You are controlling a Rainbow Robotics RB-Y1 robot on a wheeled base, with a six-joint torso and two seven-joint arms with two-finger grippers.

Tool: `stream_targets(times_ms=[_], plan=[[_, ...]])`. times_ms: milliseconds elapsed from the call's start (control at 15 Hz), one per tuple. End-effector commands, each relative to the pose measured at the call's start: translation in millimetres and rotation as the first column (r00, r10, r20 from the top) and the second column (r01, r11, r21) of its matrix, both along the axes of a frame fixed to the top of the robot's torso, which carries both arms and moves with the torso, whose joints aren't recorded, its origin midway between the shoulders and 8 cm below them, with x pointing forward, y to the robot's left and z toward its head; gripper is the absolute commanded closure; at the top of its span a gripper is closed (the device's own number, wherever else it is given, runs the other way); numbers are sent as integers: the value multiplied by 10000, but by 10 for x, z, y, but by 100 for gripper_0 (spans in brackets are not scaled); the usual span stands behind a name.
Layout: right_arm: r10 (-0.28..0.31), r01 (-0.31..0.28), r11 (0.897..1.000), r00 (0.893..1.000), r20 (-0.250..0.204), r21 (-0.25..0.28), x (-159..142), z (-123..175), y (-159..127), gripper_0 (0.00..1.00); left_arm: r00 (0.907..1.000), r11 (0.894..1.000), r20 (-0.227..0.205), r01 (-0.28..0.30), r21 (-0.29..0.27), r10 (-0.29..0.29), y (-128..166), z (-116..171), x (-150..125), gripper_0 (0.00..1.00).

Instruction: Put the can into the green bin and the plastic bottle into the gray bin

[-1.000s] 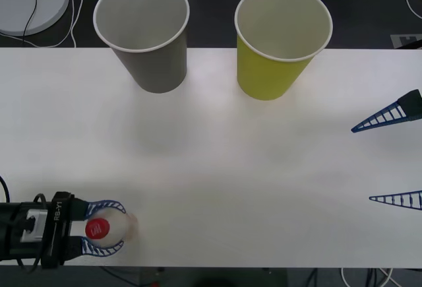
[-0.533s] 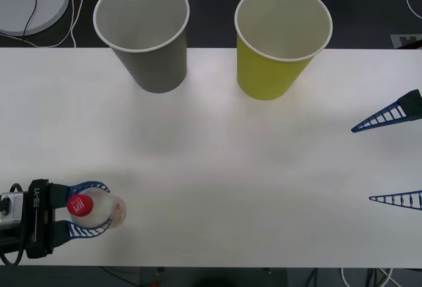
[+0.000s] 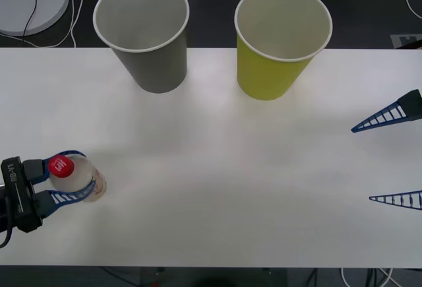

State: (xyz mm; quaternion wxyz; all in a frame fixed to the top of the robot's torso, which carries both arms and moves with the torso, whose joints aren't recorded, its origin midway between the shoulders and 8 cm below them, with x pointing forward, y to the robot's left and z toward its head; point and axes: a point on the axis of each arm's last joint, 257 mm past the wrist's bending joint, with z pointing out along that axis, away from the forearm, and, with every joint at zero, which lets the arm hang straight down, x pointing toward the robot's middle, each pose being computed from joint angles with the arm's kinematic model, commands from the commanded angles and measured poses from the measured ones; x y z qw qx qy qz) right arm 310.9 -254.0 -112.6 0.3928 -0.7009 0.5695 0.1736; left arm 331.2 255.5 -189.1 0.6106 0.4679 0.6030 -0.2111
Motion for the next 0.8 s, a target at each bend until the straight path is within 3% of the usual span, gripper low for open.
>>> stream_targets(times_ms=[67,467,800], plan=[[0,0,10000,10000,0,0,0,0,0,0,9961,9953,-84,-885,-399,882,61,98,120,100],[0,0,10000,10000,0,0,0,0,0,0,9730,9697,-257,-2309,-793,2296,210,251,297,100],[0,0,10000,10000,0,0,0,0,0,0,9542,9511,-448,-2985,-789,2957,319,318,386,100]])
